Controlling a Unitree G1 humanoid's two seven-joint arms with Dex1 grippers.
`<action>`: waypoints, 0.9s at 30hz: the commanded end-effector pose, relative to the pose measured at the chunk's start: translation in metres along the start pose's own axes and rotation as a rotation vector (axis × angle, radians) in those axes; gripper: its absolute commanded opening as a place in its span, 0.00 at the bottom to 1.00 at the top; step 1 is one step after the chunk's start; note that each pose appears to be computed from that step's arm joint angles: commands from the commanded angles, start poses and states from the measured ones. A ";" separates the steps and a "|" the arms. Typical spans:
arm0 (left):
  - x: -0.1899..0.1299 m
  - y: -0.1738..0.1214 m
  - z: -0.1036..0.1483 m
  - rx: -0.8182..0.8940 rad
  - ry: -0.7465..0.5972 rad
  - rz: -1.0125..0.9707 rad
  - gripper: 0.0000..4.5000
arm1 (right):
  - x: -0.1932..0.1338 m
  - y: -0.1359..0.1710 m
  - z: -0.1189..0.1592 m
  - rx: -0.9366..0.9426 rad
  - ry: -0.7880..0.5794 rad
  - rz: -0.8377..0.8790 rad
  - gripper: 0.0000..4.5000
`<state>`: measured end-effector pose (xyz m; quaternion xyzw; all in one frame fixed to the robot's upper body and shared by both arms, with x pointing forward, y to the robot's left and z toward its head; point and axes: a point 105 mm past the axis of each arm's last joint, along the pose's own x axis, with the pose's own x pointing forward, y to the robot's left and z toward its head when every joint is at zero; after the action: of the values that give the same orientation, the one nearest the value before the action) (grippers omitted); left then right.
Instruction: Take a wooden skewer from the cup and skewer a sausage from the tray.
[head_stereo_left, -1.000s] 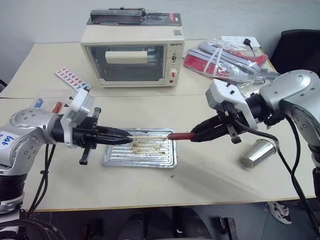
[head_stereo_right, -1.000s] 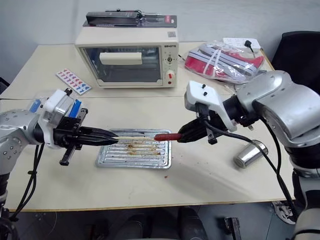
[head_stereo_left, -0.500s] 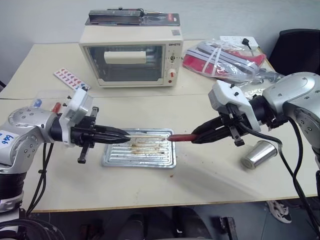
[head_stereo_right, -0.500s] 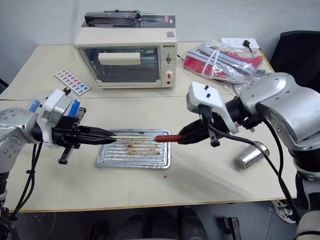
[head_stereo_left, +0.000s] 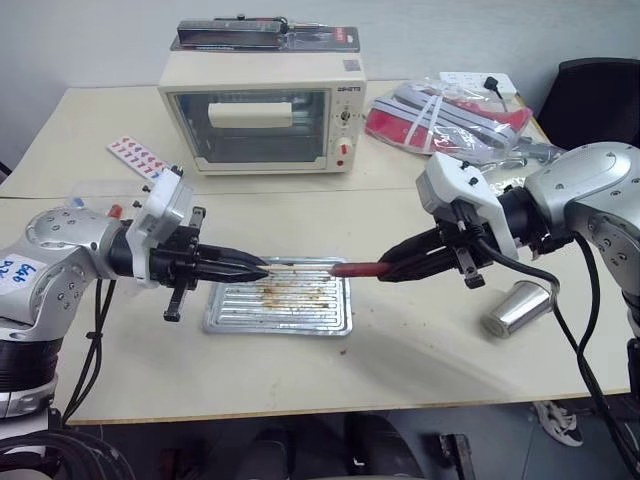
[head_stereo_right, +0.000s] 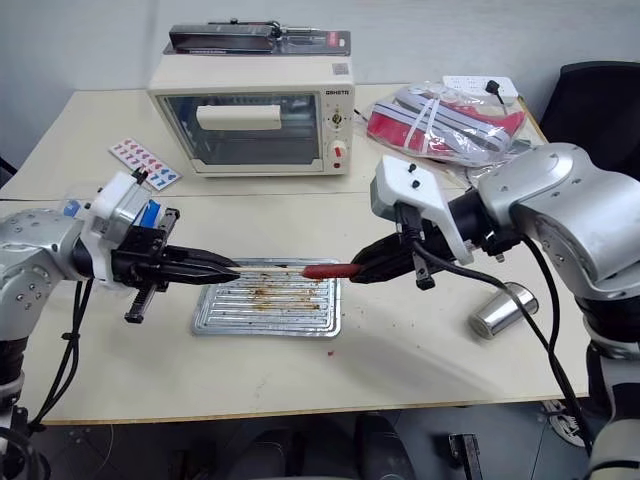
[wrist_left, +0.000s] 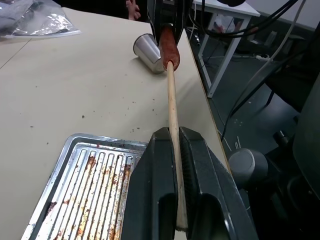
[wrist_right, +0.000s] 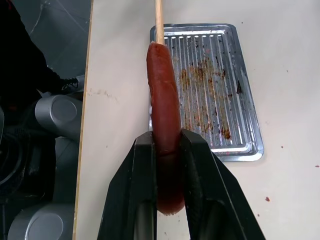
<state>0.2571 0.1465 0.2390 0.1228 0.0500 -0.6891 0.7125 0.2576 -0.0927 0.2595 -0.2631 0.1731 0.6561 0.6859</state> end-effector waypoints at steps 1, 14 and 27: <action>0.007 -0.003 0.007 0.049 0.001 -0.035 0.00 | -0.001 0.006 0.018 -0.066 -0.036 0.015 0.08; 0.019 0.002 0.001 0.055 -0.019 -0.030 0.00 | 0.002 0.009 0.023 -0.068 -0.061 0.028 0.30; -0.028 0.001 -0.014 0.038 -0.047 0.463 0.00 | -0.028 -0.043 0.036 -0.133 -0.269 -0.315 0.57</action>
<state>0.2603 0.1668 0.2169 0.1109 0.0282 -0.5650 0.8171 0.2971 -0.0939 0.2879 -0.2593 0.0510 0.5884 0.7642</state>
